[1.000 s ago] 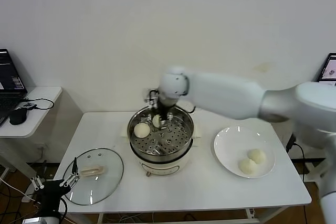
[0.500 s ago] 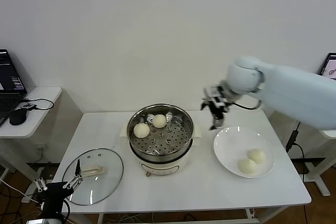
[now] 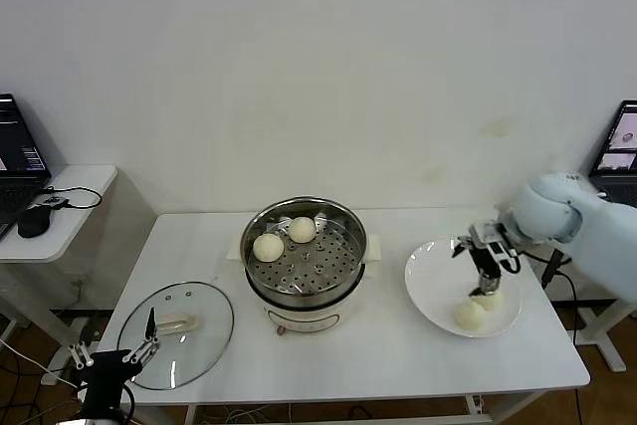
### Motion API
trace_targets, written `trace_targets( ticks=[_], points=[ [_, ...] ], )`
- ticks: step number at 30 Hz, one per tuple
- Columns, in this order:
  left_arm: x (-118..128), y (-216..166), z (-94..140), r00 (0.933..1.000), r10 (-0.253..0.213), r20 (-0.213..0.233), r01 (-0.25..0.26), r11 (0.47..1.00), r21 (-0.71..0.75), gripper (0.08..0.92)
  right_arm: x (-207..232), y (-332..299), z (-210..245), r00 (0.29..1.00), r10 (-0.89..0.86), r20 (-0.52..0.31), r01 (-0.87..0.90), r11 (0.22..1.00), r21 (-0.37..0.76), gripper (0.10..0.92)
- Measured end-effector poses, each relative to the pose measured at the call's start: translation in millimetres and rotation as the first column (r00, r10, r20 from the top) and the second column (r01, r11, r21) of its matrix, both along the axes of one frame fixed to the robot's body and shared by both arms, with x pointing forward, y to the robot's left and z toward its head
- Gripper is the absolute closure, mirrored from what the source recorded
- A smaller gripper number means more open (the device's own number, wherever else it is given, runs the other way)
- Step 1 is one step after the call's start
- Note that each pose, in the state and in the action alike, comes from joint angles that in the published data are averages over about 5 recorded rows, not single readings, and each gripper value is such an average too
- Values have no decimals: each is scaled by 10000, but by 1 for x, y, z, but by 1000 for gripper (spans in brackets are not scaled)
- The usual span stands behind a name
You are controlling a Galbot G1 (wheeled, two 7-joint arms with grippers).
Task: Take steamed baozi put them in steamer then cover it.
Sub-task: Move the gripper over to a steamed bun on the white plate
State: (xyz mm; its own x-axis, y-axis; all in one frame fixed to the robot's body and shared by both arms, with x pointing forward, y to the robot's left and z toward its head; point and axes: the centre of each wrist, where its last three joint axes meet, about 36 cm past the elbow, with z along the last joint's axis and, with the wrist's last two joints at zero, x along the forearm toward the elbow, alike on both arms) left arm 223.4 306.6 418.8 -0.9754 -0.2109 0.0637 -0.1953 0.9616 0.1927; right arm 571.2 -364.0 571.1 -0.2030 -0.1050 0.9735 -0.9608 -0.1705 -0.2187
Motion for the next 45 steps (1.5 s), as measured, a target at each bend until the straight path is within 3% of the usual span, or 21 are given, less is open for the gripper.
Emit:
trace_targets(
  ticks=[16,33,45],
  points=[
    [-4,4,-1,9998,175,-100,-174,9998,88,177,1,-23,-77,9961,-538,-704,502,9974,-520,204],
    [-3,3,-4,9998,188,-110,-188,9998,47,177,4,-20,-105,9919,-859,-933,802,9948,-628,374],
    [-3,2,-2,9998,188,-58,-188,9998,35,177,7,-18,-109,9920,-907,-881,857,9946,-583,420]
  ],
)
